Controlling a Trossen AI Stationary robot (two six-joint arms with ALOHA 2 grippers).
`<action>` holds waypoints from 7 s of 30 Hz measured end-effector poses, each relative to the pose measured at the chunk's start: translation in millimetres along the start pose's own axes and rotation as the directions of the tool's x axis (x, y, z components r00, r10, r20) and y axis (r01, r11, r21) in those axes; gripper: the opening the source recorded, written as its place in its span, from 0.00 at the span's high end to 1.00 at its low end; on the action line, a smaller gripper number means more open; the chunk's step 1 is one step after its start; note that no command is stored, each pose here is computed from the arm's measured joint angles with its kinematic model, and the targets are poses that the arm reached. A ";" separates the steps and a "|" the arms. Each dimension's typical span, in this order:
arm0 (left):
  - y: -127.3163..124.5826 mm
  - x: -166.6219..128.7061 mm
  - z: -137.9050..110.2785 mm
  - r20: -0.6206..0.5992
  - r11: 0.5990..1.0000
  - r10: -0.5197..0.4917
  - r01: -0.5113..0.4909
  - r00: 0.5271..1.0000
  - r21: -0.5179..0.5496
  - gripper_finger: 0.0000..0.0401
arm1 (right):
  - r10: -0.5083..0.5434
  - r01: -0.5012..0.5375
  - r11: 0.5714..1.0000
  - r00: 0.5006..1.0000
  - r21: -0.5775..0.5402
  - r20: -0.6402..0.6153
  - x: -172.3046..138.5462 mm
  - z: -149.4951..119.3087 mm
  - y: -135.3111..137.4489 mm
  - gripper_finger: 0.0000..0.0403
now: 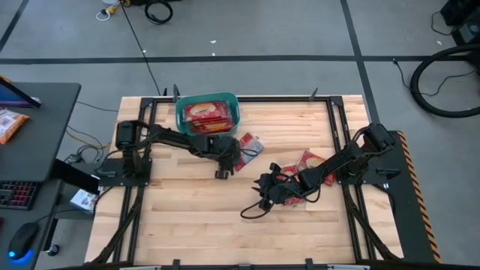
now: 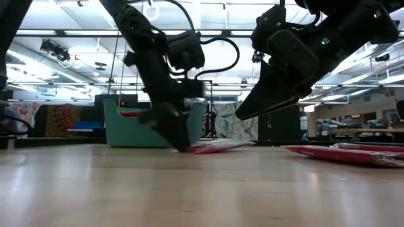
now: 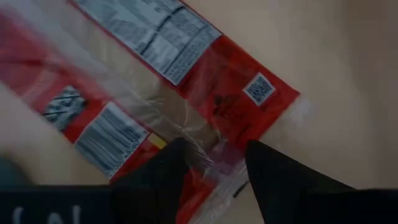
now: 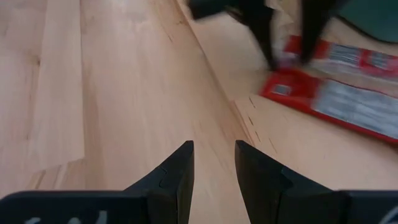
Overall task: Sort popcorn bags into baskets
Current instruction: Put the red popcorn bag into the green bin
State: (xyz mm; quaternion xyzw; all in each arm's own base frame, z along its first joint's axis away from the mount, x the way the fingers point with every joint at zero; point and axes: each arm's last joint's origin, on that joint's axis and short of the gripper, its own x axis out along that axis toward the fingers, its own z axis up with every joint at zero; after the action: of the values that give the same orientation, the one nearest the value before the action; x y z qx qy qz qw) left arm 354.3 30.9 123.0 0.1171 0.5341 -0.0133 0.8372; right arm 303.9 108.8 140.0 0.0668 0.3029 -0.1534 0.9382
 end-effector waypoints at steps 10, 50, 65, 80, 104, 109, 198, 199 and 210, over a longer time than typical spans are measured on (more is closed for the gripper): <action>-65.9 -39.1 -11.1 -0.203 0.959 -0.225 0.254 0.953 0.130 0.56 | 0.000 0.000 1.000 1.000 0.007 -0.005 0.0 -0.5 -0.2 0.70; -53.2 -49.8 -52.2 -0.015 0.910 -0.380 0.370 0.925 -0.187 0.56 | 0.110 -0.108 0.974 0.994 -0.197 0.002 38.7 3.3 36.0 0.70; -86.2 -55.1 -36.0 0.058 0.987 -0.081 0.073 0.995 0.143 0.56 | -0.105 0.088 0.975 0.992 -0.205 -0.069 48.0 19.7 24.9 0.70; -88.8 -43.0 -28.9 0.111 0.613 0.273 -0.262 0.955 0.745 0.56 | -0.175 0.160 0.983 0.968 -0.096 -0.179 68.4 19.2 -9.4 0.70; -100.4 -25.4 -21.6 0.192 0.453 0.210 -0.269 0.959 0.850 0.74 | -0.092 0.062 0.988 0.972 -0.140 -0.218 70.7 14.6 -4.0 0.70; -102.3 -26.1 -21.7 0.190 0.505 0.206 -0.271 0.960 0.820 0.91 | -0.089 0.055 0.987 0.971 -0.153 -0.222 63.1 17.4 -1.9 0.70; -111.0 -86.6 23.6 0.054 0.834 -0.092 0.047 0.994 0.550 0.61 | 0.025 -0.019 1.000 0.943 0.021 -0.331 -31.3 19.7 20.5 0.71; -115.0 -82.8 25.3 0.067 0.821 -0.091 0.037 0.994 0.569 0.61 | 0.027 -0.021 1.000 0.939 0.019 -0.343 -32.8 17.9 21.5 0.71; -131.6 -49.0 42.2 0.216 0.749 -0.092 -0.076 0.972 0.658 0.61 | -0.002 -0.011 1.000 0.895 -0.028 -0.447 -50.8 -0.9 29.5 0.71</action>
State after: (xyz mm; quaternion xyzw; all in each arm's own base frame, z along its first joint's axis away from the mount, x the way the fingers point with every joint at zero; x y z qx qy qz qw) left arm 351.5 -111.0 159.9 0.4013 0.3924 -0.2189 0.7982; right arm 274.0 149.3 170.1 0.0871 0.5122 -0.1274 0.8449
